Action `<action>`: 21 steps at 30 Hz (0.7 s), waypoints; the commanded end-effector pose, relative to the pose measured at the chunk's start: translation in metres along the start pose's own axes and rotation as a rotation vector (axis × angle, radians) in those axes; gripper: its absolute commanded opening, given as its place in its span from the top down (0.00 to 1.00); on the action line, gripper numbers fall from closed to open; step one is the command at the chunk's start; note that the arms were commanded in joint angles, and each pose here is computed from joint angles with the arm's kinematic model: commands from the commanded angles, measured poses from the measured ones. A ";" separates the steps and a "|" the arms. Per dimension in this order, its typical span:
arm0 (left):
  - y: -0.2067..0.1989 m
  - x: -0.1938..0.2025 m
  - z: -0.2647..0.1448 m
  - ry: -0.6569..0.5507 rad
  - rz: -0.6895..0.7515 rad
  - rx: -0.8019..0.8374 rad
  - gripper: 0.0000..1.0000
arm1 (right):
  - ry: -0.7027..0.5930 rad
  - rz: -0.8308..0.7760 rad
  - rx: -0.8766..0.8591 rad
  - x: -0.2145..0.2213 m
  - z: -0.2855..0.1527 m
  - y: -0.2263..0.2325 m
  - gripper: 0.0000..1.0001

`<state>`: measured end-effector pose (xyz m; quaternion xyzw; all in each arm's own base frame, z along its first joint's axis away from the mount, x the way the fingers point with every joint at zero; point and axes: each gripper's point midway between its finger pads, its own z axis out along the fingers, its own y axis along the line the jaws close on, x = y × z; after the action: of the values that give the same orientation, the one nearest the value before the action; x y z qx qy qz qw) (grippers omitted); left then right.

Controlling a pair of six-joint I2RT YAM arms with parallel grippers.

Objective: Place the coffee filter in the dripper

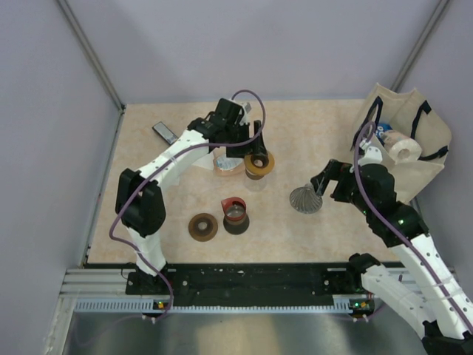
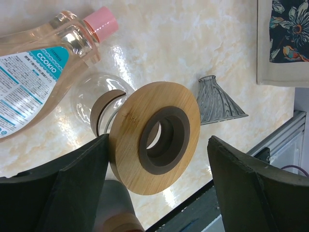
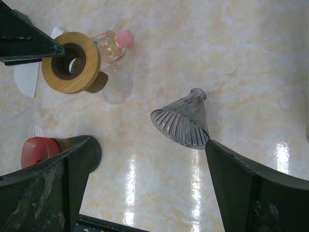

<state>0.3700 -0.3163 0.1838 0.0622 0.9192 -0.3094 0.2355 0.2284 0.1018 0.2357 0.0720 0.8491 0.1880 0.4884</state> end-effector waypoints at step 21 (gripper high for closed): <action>0.029 -0.018 -0.061 -0.133 0.012 -0.072 0.01 | 0.090 -0.067 -0.151 -0.004 0.035 0.040 0.02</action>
<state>0.3779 -0.2699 0.2000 0.0415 0.9213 -0.2629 0.2836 0.2471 0.1364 0.2225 0.0264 0.8687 0.2239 0.4410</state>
